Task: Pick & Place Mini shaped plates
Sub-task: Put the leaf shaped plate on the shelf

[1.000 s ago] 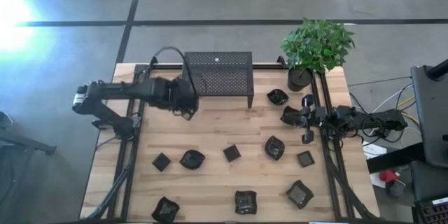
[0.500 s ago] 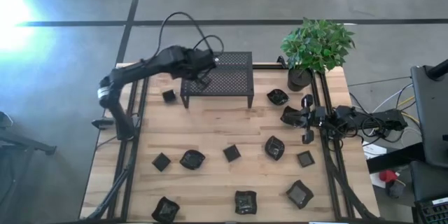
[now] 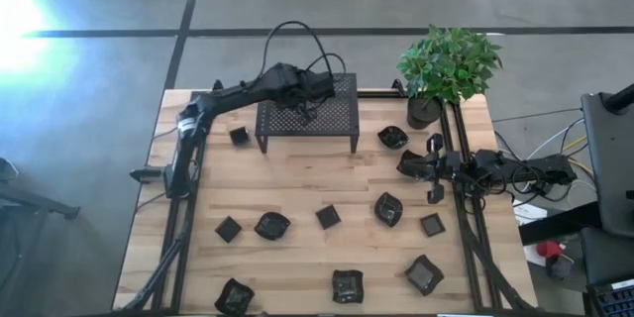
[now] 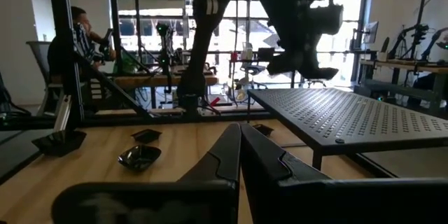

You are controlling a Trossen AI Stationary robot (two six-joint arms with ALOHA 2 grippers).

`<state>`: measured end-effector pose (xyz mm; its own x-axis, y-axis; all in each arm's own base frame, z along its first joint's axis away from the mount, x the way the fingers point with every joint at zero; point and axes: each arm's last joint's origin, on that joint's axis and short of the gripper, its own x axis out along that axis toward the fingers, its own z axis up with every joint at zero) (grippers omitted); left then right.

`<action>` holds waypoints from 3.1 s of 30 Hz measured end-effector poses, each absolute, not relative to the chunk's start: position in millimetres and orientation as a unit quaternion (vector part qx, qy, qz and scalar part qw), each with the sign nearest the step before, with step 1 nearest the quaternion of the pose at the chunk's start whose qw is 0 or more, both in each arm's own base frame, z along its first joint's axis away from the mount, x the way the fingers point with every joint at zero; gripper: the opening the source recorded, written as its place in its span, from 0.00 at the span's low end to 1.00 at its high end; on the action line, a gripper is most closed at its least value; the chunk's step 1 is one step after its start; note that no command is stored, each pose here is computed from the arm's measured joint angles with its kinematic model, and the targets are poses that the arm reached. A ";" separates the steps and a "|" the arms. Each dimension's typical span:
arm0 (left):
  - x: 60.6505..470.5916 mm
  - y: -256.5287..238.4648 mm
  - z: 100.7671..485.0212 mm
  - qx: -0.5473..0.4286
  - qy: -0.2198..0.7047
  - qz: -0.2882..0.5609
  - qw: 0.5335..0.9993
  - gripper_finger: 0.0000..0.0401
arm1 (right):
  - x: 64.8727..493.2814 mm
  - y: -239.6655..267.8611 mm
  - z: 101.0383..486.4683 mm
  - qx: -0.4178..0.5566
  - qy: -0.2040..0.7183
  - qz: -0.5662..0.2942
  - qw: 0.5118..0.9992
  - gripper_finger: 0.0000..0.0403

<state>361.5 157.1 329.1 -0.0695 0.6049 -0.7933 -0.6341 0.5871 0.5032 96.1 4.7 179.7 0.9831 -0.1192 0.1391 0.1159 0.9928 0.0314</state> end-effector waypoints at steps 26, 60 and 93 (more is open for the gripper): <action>357.8 181.7 300.3 -0.037 0.612 0.465 0.639 0.00 | 96.3 4.7 178.5 0.012 -0.065 -0.059 0.996 0.02; 360.9 181.5 298.6 -0.038 0.611 0.450 0.650 0.00 | 96.2 4.7 178.4 0.012 -0.064 -0.059 0.996 0.02; 360.9 181.3 298.9 -0.040 0.609 0.452 0.651 0.00 | 96.2 4.7 178.4 0.012 -0.064 -0.059 0.996 0.02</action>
<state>360.9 181.3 298.9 -0.1502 0.5396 -0.8284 -0.6378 0.5874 0.4982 96.2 4.7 178.4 0.9849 -0.1186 0.1262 0.1157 0.9928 0.0307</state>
